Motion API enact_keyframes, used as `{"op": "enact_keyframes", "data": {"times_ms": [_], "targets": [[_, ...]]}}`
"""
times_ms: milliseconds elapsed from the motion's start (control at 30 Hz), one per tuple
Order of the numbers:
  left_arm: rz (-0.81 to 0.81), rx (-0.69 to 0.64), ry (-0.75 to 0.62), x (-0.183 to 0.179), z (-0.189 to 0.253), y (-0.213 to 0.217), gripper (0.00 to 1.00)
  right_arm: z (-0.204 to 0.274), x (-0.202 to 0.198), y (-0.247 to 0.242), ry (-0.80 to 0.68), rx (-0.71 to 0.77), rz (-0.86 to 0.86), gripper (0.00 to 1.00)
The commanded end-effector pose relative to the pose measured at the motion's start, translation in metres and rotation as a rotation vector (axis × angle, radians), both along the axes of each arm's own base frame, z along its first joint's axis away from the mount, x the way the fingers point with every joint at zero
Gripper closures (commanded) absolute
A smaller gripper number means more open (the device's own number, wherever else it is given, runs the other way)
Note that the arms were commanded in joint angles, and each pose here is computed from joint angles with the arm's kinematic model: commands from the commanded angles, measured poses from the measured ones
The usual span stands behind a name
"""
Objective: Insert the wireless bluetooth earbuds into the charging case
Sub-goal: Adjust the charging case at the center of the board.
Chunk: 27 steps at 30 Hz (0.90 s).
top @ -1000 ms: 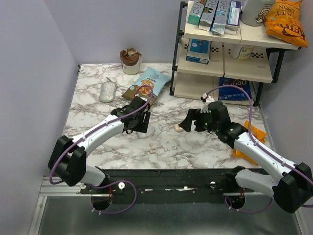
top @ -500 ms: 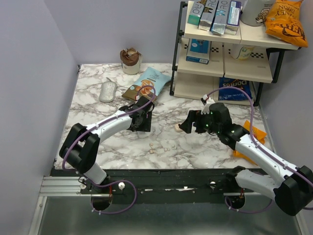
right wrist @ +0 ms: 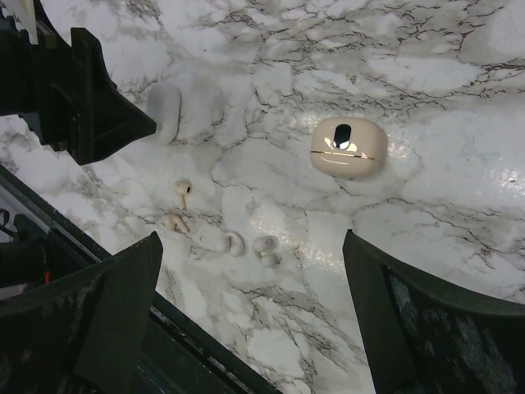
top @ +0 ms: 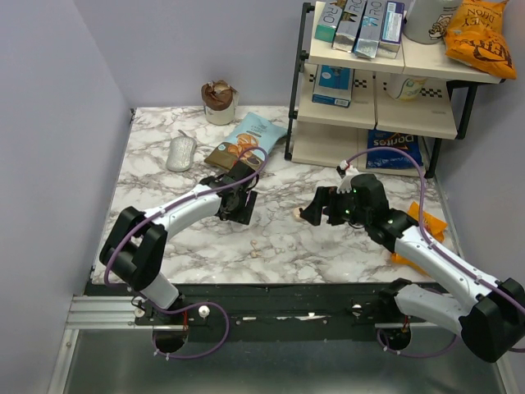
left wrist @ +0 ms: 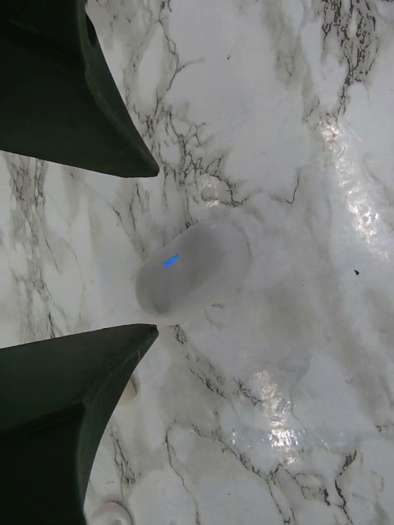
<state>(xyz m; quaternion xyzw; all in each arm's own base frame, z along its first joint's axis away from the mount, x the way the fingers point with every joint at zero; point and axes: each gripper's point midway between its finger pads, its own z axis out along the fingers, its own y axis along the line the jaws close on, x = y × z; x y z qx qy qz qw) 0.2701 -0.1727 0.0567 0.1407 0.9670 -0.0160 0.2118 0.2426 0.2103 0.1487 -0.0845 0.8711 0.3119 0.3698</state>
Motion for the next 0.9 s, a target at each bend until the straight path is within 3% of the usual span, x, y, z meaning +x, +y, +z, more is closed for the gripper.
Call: {"op": "enact_keyframes", "data": {"times_ms": [0, 333, 433, 567, 700, 867], "targets": [[0.028, 0.016, 0.001, 0.006, -0.002, -0.002, 0.22, 0.004, -0.004, 0.008, 0.003, 0.036, 0.030, 0.00], [0.265, -0.044, -0.007, 0.020, -0.027, -0.011, 0.27, 0.010, -0.006, 0.007, -0.007, 0.040, 0.035, 0.00], [0.332, -0.051, -0.015, 0.021, -0.031, -0.010, 0.34, 0.010, -0.007, 0.006, -0.007, 0.041, 0.034, 0.00], [0.412, -0.075, -0.018, 0.020, -0.034, -0.009, 0.51, 0.010, -0.008, 0.005, -0.009, 0.039, 0.033, 0.00], [0.462, -0.095, -0.017, 0.020, -0.035, -0.011, 0.59, 0.012, -0.006, 0.006, -0.014, 0.039, 0.035, 0.00], [0.598, -0.164, -0.014, 0.018, -0.037, -0.014, 0.77, 0.014, -0.006, 0.009, -0.009, 0.047, 0.041, 0.00]]}}
